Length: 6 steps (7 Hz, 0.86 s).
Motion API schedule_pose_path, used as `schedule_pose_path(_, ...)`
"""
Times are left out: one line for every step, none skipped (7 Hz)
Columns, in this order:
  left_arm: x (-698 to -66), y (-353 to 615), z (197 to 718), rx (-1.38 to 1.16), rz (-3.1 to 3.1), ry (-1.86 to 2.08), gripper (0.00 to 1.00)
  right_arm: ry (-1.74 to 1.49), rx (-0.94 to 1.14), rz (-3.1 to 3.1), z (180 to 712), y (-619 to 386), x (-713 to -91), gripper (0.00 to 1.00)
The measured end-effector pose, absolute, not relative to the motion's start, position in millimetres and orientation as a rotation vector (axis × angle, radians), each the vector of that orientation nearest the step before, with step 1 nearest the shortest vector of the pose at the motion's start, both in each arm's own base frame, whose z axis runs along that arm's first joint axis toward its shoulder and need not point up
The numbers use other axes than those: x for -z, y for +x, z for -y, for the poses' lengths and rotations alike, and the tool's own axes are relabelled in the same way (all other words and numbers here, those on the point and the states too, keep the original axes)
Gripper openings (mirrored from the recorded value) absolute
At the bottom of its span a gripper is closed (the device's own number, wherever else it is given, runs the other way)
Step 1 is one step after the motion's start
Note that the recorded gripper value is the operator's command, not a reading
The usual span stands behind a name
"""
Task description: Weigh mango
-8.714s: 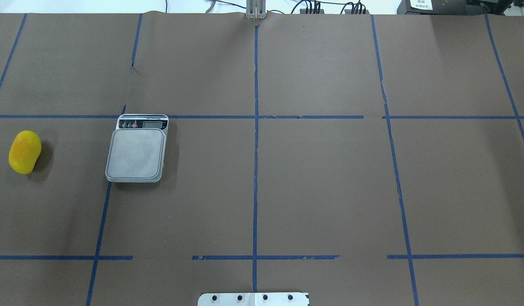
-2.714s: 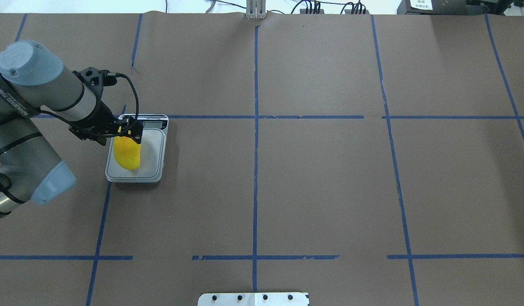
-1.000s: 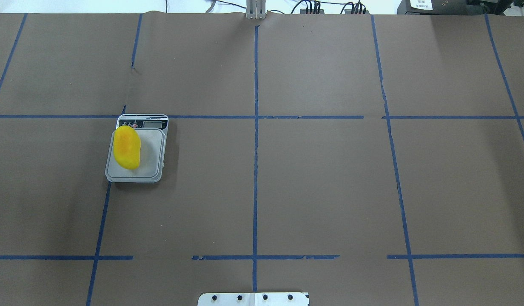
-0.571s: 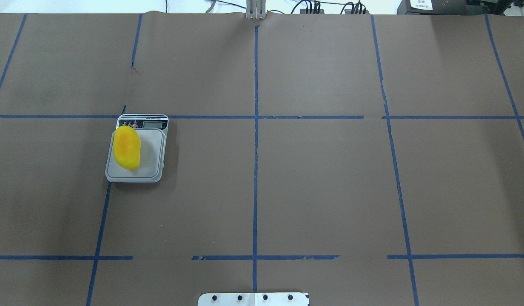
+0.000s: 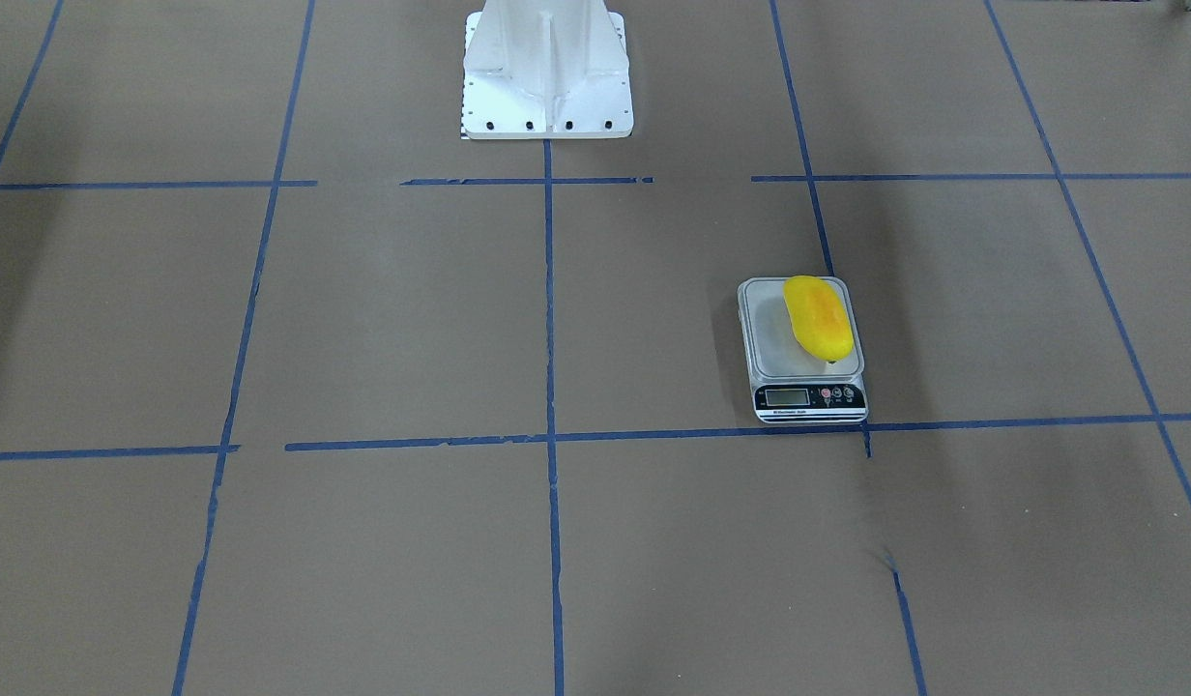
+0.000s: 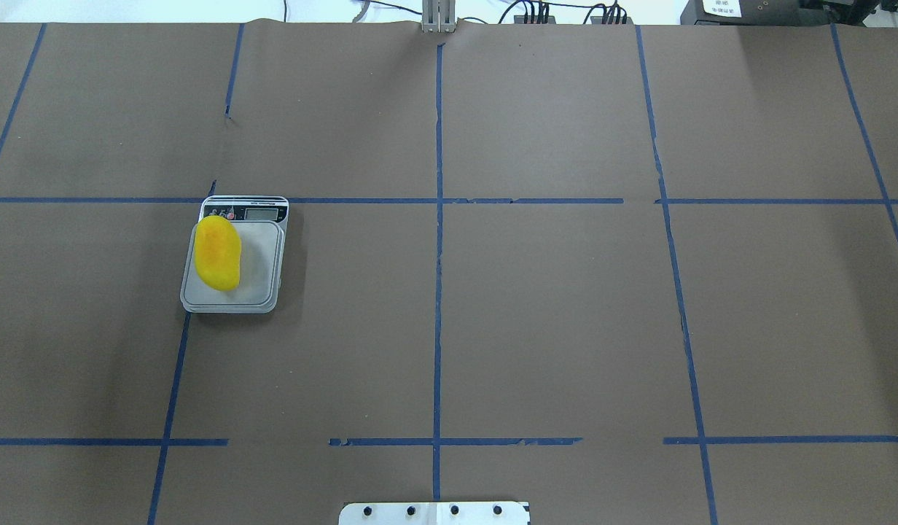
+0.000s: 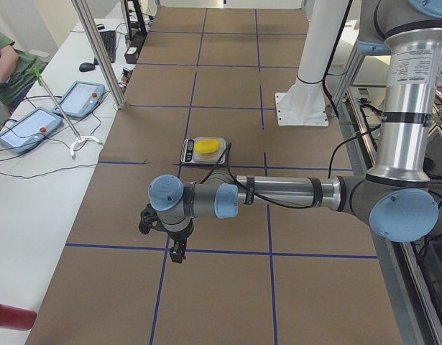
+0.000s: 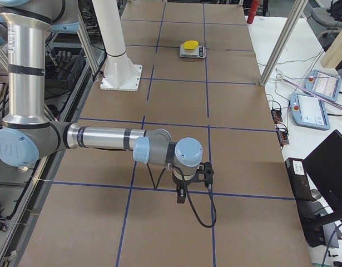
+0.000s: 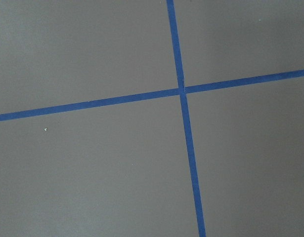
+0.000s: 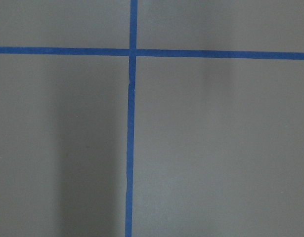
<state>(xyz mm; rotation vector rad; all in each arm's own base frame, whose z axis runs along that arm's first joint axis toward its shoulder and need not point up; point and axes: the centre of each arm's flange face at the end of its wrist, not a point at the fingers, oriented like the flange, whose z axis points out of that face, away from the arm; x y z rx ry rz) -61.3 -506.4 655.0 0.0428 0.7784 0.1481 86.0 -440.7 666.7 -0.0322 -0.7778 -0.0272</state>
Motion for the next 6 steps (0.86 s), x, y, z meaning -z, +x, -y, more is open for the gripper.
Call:
schedule_pose_path(-653.6,-61.6,506.4,-0.147,-0.777,0.045,1.00,-0.032,0.027,0.778,440.7,86.0,-666.7,1.00)
schedule_pose_path(-652.8,-61.8,506.5,-0.147,-0.774,0.046,1.00,-0.032,0.027,0.778,440.7,86.0,-666.7,1.00)
schedule_pose_path(-652.1,-61.8,506.8,-0.147,-0.773,0.047,1.00,-0.032,0.027,0.778,440.8,86.0,-666.6,1.00)
schedule_pose_path(-651.7,-61.9,507.0,-0.148,-0.772,0.048,1.00,-0.032,0.027,0.778,440.9,86.0,-666.5,1.00)
schedule_pose_path(-651.5,-62.2,507.0,-0.148,-0.772,0.049,1.00,-0.031,0.028,0.778,441.2,86.1,-666.3,1.00)
schedule_pose_path(-651.2,-62.4,507.3,-0.149,-0.772,0.050,1.00,-0.030,0.028,0.778,441.3,86.1,-666.1,1.00)
